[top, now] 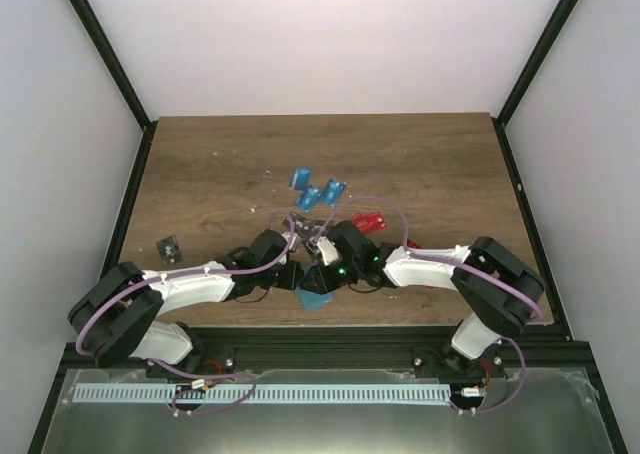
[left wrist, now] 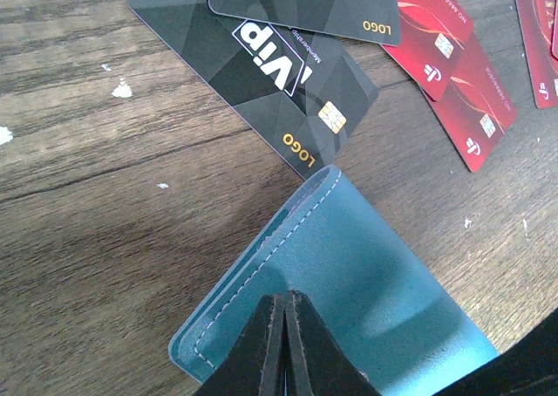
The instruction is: Put the credit cards into the card holder
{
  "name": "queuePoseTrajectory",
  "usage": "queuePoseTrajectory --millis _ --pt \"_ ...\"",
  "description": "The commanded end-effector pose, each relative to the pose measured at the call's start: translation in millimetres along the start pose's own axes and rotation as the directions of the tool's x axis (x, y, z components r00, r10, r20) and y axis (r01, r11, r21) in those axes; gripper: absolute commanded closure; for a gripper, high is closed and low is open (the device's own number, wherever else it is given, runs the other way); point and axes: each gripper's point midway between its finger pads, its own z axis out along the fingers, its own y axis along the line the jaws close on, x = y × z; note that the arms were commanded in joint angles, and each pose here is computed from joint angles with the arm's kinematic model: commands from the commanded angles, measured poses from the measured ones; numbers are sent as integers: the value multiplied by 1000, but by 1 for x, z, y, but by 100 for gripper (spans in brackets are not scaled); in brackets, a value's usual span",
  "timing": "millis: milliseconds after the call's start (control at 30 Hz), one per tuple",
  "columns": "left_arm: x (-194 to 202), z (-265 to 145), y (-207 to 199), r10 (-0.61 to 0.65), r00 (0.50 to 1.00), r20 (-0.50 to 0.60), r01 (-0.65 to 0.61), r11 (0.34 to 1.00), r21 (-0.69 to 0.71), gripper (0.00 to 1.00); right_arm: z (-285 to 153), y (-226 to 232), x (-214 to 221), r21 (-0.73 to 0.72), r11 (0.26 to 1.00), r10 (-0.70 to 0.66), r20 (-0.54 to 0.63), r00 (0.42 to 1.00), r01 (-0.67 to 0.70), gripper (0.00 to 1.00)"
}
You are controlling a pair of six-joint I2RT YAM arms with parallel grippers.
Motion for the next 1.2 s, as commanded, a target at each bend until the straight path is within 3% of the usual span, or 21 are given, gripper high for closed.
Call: queuePoseTrajectory --millis 0,433,700,1167 --pt "7 0 5 -12 1000 -15 12 1000 -9 96 0 6 -9 15 1000 -12 14 1000 12 79" --pt "7 0 6 -10 1000 -16 10 1000 -10 96 8 8 -8 -7 1000 -6 -9 1000 6 84" --pt "7 -1 5 -9 1000 -14 9 1000 -9 96 9 5 -7 10 1000 -1 -14 1000 1 99" --pt "8 -3 4 1 1000 -12 -1 1000 4 96 10 -17 -11 149 988 38 -31 999 -33 99"
